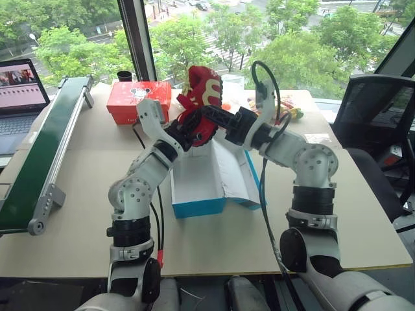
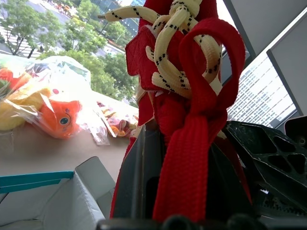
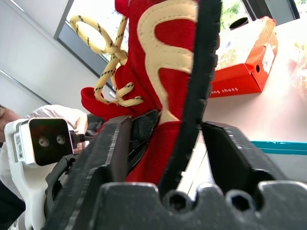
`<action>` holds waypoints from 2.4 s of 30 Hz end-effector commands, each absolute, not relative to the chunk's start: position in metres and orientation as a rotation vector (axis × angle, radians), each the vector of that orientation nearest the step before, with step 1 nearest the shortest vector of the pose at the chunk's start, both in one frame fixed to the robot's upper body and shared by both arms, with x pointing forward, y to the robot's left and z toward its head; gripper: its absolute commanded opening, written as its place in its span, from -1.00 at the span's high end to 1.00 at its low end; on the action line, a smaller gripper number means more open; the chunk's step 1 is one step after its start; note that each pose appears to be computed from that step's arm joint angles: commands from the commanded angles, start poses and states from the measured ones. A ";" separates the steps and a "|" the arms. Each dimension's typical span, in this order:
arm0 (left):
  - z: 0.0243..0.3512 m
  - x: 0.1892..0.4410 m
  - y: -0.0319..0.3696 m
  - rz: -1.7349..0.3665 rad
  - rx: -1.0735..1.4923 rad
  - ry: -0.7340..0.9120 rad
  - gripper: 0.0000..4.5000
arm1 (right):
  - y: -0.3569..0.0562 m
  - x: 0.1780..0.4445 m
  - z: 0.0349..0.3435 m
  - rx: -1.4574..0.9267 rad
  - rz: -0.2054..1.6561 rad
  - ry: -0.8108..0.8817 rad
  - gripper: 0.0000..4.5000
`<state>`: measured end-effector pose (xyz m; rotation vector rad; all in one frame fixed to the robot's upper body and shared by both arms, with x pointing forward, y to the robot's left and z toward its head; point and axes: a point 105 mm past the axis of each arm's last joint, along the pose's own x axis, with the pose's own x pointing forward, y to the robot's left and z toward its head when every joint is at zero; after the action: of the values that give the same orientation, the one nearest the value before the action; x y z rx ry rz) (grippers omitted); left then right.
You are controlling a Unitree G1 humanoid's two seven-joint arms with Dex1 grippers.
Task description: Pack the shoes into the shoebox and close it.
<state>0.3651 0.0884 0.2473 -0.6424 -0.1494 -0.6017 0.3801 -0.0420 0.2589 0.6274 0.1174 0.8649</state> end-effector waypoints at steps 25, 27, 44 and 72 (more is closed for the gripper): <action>0.179 0.302 0.132 -0.750 0.163 0.106 -0.87 | -0.038 0.377 0.163 -0.133 0.570 0.510 0.83; 0.176 0.297 0.129 -0.765 0.157 0.112 -0.87 | -0.044 0.378 0.151 -0.144 0.533 0.552 0.83; 0.171 0.295 0.126 -0.742 0.141 0.115 -0.89 | -0.072 0.385 0.118 -0.108 0.331 0.652 -0.18; 0.147 0.314 0.202 -0.411 0.203 0.256 -0.89 | -0.018 0.373 0.266 0.159 0.840 -0.075 -0.96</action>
<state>0.3102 0.1738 0.1429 0.1687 0.2582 -0.5425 0.3884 -0.0220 0.2274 0.1059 0.1146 0.7020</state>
